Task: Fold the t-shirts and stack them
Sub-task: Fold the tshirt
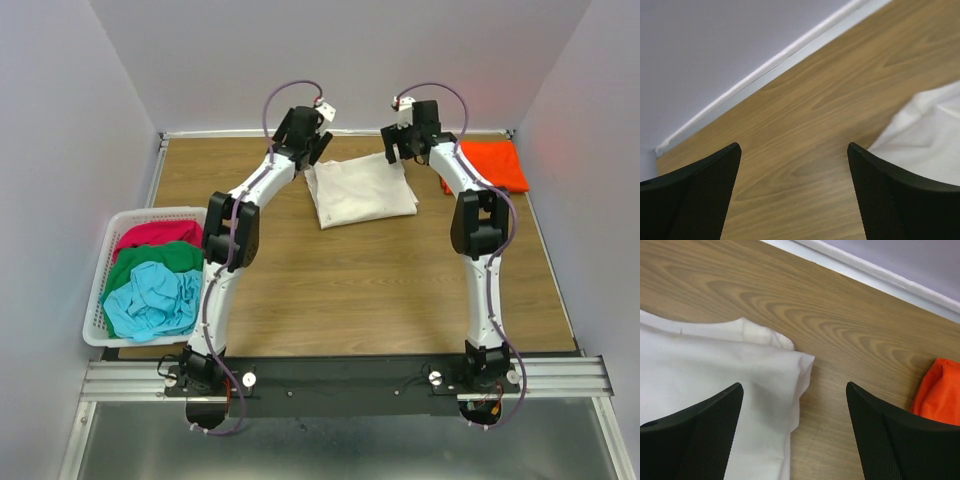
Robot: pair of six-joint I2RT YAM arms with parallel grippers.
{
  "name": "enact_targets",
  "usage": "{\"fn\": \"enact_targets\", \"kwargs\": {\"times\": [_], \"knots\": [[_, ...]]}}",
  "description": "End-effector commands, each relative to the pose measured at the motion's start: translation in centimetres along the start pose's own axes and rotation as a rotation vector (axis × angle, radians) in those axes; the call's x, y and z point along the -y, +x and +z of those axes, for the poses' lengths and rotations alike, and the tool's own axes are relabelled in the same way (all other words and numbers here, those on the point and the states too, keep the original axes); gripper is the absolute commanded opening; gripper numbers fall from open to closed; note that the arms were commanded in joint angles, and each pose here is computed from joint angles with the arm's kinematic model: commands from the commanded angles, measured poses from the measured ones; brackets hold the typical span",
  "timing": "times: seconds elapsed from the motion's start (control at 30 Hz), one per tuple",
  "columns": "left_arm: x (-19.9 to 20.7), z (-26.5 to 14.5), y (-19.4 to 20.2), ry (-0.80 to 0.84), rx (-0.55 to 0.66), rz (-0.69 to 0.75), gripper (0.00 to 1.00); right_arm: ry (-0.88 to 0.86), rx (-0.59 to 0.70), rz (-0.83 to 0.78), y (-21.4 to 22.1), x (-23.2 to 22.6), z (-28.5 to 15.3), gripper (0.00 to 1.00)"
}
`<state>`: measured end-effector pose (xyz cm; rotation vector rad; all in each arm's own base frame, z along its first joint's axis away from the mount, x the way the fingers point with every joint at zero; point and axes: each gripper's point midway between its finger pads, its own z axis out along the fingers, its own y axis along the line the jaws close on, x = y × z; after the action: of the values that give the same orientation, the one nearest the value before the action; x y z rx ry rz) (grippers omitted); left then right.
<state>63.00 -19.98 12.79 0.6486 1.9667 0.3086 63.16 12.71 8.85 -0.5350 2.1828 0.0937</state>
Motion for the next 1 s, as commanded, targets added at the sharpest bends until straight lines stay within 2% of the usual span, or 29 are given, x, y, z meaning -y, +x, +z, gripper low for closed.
{"fn": "enact_targets", "kwargs": {"times": [0.0, 0.07, 0.1, 0.23, 0.3, 0.47, 0.57, 0.73, 0.83, 0.87, 0.9, 0.97], "knots": [[-6.3, -4.9, -3.9, -0.133, 0.068, -0.234, 0.94, 0.057, 0.089, 0.153, -2.9, 1.3, -2.1, 0.89], [-5.1, -6.6, -4.6, -0.005, 0.106, -0.272, 0.9, -0.014, 0.075, 0.177, -2.1, 0.1, -2.4, 0.89], [-3.1, -7.3, -5.5, 0.128, 0.148, -0.281, 0.89, -0.038, 0.073, 0.202, -1.9, -0.1, -2.5, 0.88], [2.1, -9.9, -6.6, 0.419, 0.198, -0.414, 0.7, -0.145, 0.035, 0.253, 0.1, -2.0, -2.3, 0.88], [3.7, -10.2, -6.7, 0.503, 0.197, -0.468, 0.69, -0.172, 0.015, 0.308, 0.9, -2.3, -1.9, 0.87], [6.1, -7.9, -4.7, 0.543, 0.116, -0.583, 0.68, -0.159, -0.026, 0.347, 2.8, -2.0, -1.0, 0.88], [8.2, -6.8, -4.9, 0.633, 0.114, -0.624, 0.67, -0.154, -0.046, 0.372, 4.0, -1.6, -0.4, 0.88], [10.2, -4.4, -3.7, 0.704, 0.063, -0.731, 0.58, -0.16, -0.069, 0.391, 5.2, -1.5, 0.1, 0.88], [9.6, -2.4, -0.6, 0.647, -0.023, -0.805, 0.41, -0.161, -0.072, 0.4, 5.3, -1.5, 0.1, 0.87], [8.7, -1.6, 1.4, 0.612, -0.08, -0.86, 0.28, -0.161, -0.074, 0.402, 5.4, -1.5, 0.2, 0.87], [8.6, -1.3, 2.7, 0.598, -0.116, -0.882, 0.21, -0.157, -0.074, 0.407, 5.4, -1.3, 0.2, 0.87], [8.2, -1.2, 4.8, 0.588, -0.167, -0.917, 0.21, -0.16, -0.074, 0.415, 5.4, -1.4, 0.3, 0.87]]}}
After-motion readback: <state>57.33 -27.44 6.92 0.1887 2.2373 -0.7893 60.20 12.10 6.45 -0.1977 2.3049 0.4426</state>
